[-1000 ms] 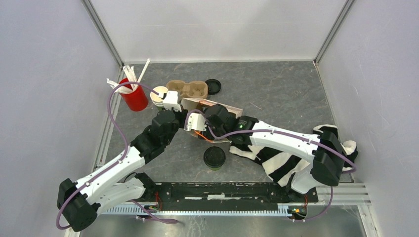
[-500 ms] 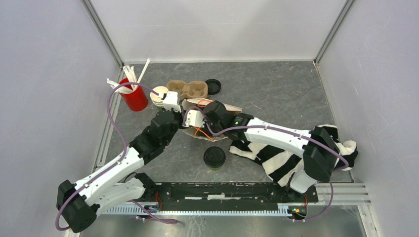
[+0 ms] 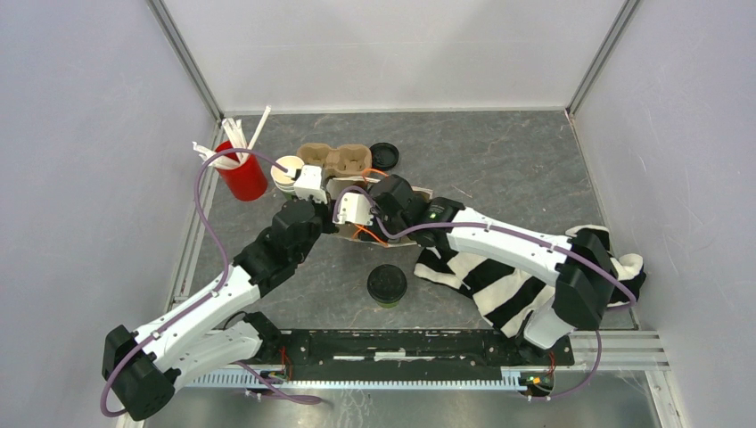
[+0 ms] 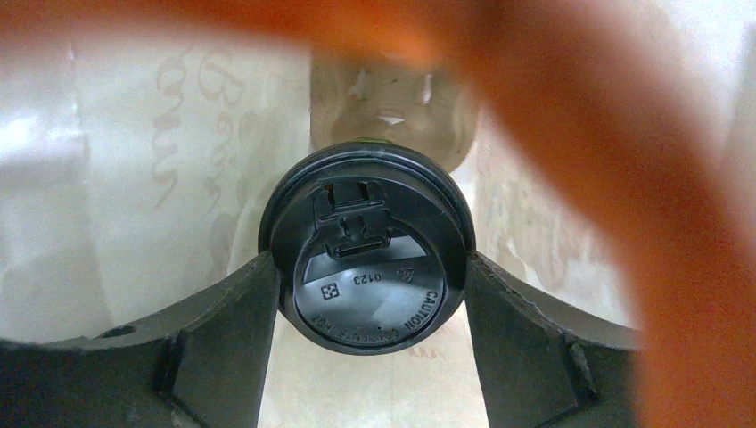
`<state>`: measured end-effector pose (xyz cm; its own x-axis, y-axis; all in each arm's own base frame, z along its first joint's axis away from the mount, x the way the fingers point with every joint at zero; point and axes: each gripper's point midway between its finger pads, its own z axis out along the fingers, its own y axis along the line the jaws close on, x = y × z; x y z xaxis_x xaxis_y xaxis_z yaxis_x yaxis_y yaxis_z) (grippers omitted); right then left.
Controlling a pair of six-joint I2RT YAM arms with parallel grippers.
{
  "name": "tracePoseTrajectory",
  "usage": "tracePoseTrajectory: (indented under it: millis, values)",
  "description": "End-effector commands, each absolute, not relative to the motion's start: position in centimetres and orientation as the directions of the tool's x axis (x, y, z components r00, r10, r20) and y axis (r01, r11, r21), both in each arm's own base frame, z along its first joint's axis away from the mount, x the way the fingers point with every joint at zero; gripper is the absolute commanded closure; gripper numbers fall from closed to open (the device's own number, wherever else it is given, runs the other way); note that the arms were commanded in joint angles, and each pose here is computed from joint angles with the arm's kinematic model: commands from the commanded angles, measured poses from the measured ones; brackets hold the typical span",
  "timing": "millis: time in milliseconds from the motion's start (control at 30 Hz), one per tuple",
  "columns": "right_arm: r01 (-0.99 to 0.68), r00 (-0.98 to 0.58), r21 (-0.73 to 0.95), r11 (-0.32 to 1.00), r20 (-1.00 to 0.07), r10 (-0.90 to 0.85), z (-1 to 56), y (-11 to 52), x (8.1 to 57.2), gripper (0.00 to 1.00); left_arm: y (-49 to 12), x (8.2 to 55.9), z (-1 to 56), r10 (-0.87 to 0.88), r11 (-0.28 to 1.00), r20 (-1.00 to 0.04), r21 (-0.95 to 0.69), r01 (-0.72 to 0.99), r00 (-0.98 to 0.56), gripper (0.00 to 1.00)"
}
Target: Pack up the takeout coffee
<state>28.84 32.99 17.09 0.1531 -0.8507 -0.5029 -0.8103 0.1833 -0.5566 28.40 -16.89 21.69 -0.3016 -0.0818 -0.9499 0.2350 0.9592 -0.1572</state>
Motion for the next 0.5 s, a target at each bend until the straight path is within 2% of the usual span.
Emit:
tracePoseTrajectory:
  millis: [0,100,333,467]
  values:
    - [-0.776,0.175,-0.589,0.224,-0.542,-0.822,21.2,32.5,28.9,0.42,-16.6,28.8,24.0,-0.065,0.964,-0.968,-0.124,0.237,-0.242,0.98]
    - [-0.769,0.174,-0.604,0.208,-0.512,-0.841,21.0,32.2,29.1,0.42,-16.4,28.7,23.9,-0.058,0.966,-0.968,-0.117,0.231,-0.244,0.98]
    - [-0.784,0.197,-0.590,0.193,-0.531,-0.824,23.0,34.2,29.1,0.43,-15.3,28.9,23.7,-0.044,0.979,-0.969,-0.090,0.181,-0.244,0.98]
    - [-0.764,0.212,-0.624,0.163,-0.482,-0.850,23.1,33.5,29.4,0.43,-14.1,29.2,23.9,-0.013,0.991,-0.971,-0.044,0.125,-0.237,0.98]
